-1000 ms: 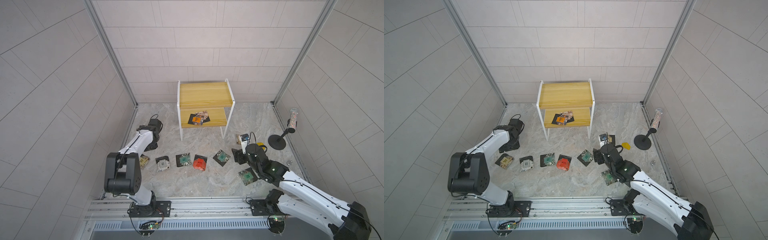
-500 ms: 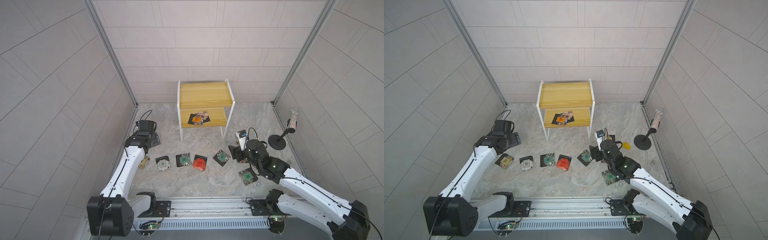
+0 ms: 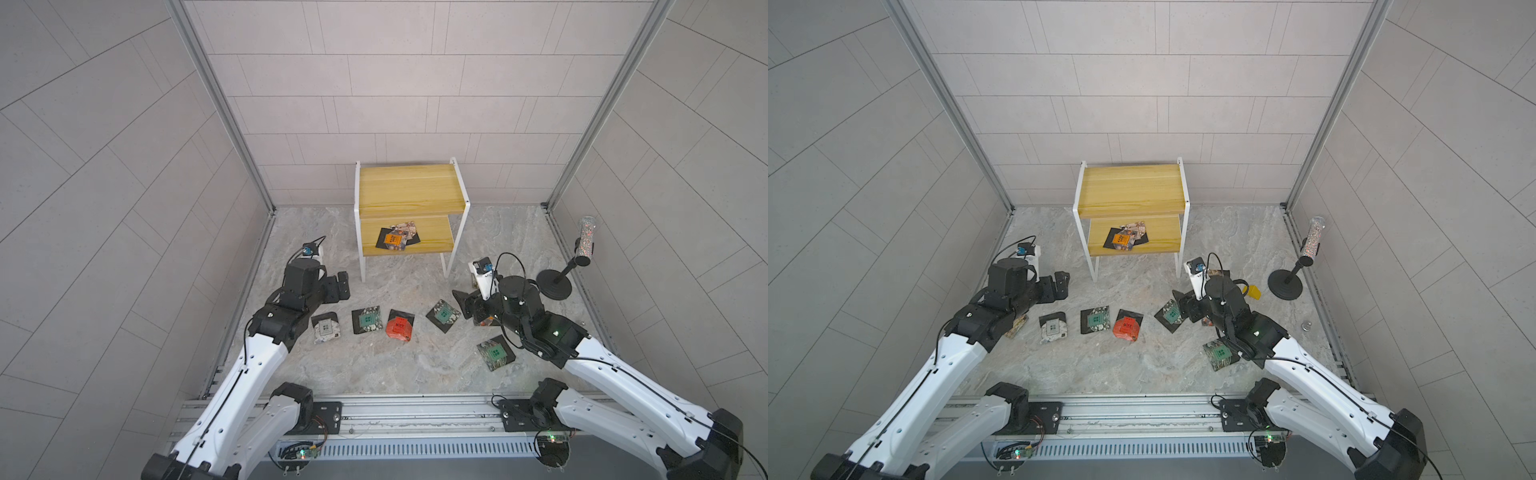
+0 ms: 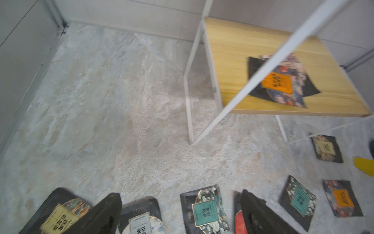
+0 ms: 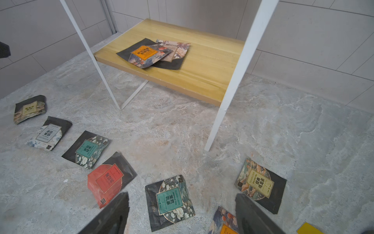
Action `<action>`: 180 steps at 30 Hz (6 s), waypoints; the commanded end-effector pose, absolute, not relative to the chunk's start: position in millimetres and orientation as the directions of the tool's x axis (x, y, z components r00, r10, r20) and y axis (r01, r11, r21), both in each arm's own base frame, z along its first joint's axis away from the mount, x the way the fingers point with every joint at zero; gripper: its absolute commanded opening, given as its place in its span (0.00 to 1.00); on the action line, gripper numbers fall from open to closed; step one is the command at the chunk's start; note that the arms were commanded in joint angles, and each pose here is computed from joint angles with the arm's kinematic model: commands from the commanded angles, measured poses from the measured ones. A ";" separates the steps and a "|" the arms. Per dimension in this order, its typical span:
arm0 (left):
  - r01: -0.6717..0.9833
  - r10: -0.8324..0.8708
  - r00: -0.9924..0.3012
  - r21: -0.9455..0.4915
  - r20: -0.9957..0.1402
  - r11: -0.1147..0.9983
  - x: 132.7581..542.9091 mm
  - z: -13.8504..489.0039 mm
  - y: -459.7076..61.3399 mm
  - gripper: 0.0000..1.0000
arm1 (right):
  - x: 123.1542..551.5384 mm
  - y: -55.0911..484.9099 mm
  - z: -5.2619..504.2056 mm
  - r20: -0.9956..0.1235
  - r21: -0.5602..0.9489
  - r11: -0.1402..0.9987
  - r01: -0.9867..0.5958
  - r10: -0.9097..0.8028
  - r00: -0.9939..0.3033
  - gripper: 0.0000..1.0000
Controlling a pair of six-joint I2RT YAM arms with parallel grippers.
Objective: Remove the tea bags from the shelf
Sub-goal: Place the tea bag at the center of the board, then pick up the tea bag from the shelf.
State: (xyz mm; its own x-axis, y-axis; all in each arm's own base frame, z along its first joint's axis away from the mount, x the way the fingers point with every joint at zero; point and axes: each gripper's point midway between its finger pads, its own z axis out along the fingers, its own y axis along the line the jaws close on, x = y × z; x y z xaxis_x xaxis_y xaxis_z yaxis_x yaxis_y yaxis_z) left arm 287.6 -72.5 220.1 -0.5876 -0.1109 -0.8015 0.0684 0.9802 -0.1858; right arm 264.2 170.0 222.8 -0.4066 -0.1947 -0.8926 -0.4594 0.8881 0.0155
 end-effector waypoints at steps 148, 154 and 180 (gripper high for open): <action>0.496 0.683 0.172 0.662 -0.710 0.562 385.3 287.2 -247.9 0.00 | 231.7 164.1 214.6 -0.917 0.103 0.855 -0.509 -0.117 -0.382 0.87; 0.482 0.661 0.191 0.656 -0.726 0.581 373.8 303.1 -247.0 0.00 | 231.7 165.2 215.4 -0.917 0.105 0.852 -0.513 -0.116 -0.381 0.87; 0.478 0.604 0.070 0.558 -0.794 0.678 286.8 315.0 -194.8 0.00 | 237.0 176.7 216.6 -0.918 0.128 0.835 -0.536 -0.104 -0.382 0.87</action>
